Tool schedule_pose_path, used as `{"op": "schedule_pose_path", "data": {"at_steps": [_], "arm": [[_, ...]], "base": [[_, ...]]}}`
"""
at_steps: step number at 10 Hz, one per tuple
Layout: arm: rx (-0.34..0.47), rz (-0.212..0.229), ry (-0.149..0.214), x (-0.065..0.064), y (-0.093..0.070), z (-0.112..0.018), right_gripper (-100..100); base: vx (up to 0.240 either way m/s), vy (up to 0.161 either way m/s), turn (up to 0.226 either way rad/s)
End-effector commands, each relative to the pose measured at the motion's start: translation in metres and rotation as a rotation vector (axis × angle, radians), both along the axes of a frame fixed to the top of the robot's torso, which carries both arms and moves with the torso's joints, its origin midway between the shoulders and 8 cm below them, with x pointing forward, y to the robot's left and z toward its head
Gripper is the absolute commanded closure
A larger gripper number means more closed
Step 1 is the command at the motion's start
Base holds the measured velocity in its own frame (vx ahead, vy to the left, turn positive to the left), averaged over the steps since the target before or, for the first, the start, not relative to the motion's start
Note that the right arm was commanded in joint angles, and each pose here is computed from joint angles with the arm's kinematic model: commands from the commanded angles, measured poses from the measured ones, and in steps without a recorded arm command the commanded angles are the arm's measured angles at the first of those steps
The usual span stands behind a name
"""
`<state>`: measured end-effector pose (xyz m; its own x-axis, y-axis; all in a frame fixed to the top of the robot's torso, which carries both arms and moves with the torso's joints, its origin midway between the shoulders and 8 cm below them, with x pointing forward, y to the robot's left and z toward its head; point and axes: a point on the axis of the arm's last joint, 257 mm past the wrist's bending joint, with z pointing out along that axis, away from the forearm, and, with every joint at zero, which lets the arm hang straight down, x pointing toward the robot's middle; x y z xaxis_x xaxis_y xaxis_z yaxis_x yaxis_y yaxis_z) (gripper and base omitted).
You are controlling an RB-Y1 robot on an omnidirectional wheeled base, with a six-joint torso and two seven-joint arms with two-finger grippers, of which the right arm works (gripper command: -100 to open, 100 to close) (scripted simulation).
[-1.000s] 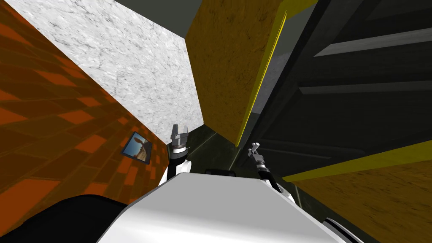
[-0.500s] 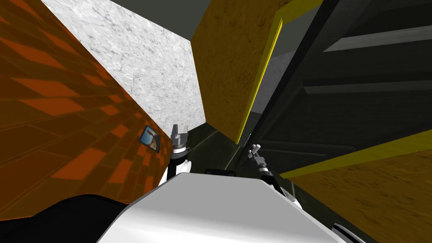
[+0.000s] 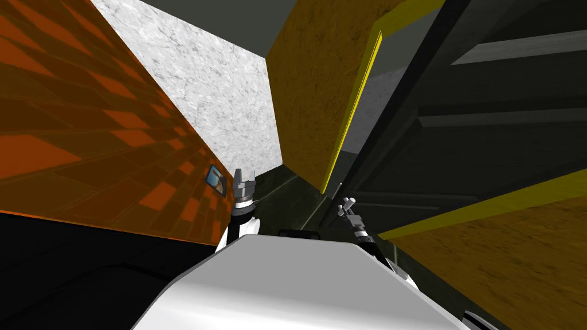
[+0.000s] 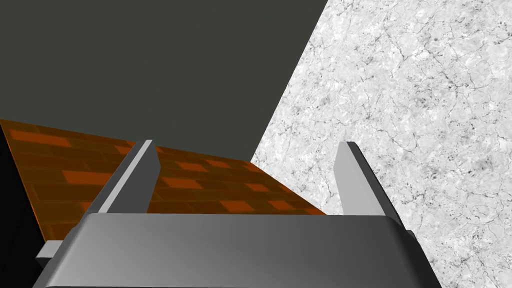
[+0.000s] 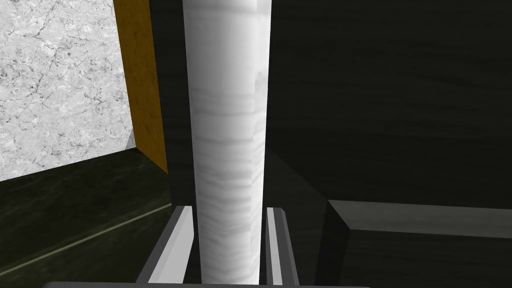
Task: Pull the door open
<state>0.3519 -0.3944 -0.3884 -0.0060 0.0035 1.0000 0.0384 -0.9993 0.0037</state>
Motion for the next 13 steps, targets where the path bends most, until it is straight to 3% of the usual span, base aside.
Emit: {"op": "schedule_pose_path", "data": {"at_steps": [1, 5, 6, 13], "arm": [[0.002, 0.018, 0.005, -0.009, 0.002, -0.003, 100], [0.003, 0.058, 0.006, -0.023, 0.002, -0.003, 100], [0.002, 0.051, 0.002, -0.019, 0.002, -0.001, 100], [0.003, 0.093, 0.006, -0.04, -0.001, -0.003, 100]], "base": [[-0.173, -0.065, 0.126], [-0.225, -0.075, 0.125], [-0.111, -0.036, 0.034], [-0.19, -0.071, 0.154]]}}
